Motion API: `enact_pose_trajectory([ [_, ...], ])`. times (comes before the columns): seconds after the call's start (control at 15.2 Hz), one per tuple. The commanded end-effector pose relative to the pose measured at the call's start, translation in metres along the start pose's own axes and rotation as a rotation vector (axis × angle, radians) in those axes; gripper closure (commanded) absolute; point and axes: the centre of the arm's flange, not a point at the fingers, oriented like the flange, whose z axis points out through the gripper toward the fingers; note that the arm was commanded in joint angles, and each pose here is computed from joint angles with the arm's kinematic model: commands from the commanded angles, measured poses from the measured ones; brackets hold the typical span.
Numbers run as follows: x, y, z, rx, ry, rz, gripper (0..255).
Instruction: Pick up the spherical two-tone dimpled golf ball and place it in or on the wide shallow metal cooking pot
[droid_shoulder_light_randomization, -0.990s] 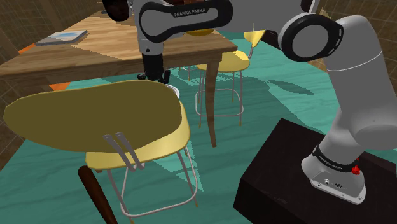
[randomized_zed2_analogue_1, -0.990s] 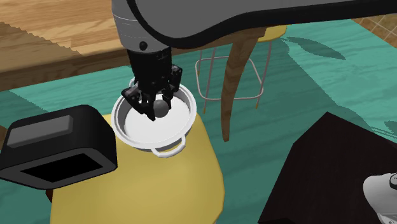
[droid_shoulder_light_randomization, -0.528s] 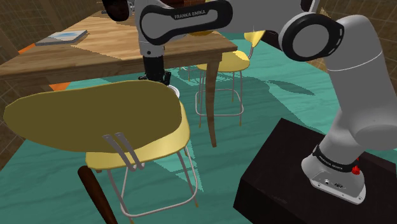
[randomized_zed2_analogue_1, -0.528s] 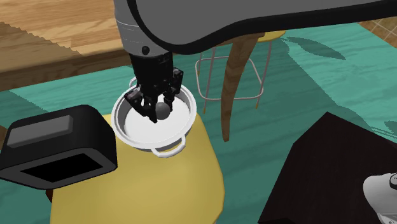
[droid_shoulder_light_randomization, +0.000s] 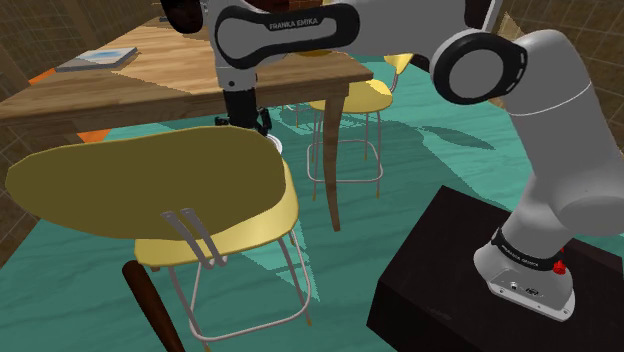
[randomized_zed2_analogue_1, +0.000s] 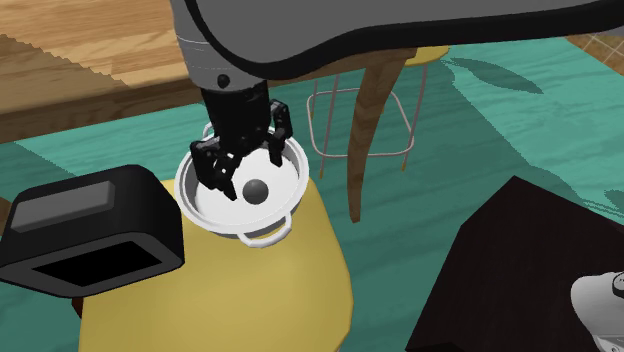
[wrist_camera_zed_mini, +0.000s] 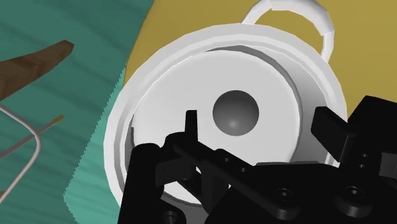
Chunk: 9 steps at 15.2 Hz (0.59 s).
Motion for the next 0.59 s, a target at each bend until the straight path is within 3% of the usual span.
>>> enact_pose_trajectory([
  [0.0, 0.019, 0.014, -0.031, 0.044, 0.138, 0.022, 0],
  [0.53, 0.018, 0.014, -0.041, 0.044, 0.138, 0.022, 0],
])
